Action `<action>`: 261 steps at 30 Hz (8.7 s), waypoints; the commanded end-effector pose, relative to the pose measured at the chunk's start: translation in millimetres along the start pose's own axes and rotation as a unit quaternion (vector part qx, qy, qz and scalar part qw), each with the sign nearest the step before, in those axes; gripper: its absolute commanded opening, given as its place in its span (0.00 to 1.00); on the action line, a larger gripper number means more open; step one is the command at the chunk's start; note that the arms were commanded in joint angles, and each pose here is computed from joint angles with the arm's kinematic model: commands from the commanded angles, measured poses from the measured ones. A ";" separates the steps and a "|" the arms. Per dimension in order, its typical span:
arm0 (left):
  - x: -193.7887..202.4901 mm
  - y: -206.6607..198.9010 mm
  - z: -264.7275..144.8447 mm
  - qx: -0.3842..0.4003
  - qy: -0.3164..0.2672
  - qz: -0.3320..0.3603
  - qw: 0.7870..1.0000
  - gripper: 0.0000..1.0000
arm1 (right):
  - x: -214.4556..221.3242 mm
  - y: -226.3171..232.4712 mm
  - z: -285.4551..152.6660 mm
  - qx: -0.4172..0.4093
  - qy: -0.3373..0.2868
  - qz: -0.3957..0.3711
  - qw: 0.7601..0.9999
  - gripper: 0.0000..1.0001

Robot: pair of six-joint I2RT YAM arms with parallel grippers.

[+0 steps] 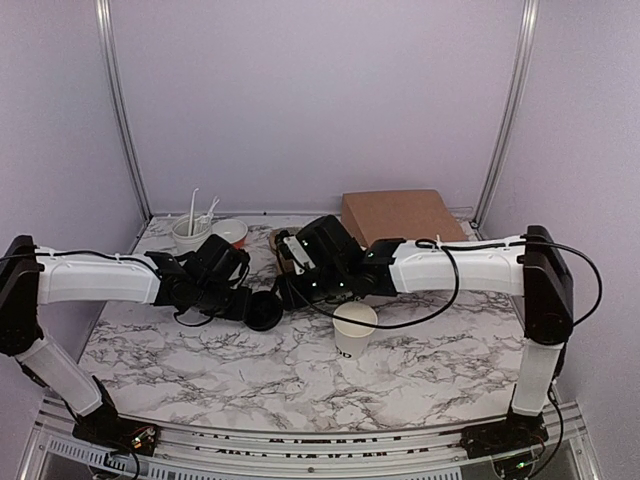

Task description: Pack the takeout coffee

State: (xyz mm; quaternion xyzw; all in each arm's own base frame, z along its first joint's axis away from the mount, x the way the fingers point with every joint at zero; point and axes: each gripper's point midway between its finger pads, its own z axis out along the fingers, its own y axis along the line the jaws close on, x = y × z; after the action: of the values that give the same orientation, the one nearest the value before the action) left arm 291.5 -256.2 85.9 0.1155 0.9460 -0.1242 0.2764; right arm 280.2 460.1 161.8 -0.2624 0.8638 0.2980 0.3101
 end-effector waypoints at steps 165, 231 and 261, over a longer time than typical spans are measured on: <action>-140.7 -174.3 -152.6 0.496 -0.089 -0.444 0.741 0.25 | -52.3 20.6 -169.5 0.343 -0.312 -0.362 0.809 0.00; -71.8 -252.7 -255.0 0.736 -0.045 0.020 0.675 0.00 | -0.6 37.5 -257.2 -0.052 -0.253 -0.269 0.928 0.98; -64.0 -271.4 -259.9 0.744 -0.027 0.037 0.666 0.00 | -13.3 51.5 -263.6 -0.073 -0.259 -0.259 0.928 0.87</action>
State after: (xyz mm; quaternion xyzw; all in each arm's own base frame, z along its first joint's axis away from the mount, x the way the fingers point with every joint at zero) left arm 146.4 -443.2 364.3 0.2891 0.5492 -0.7749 0.1195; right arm 158.9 320.7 336.4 -0.4241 0.6378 0.3112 0.5626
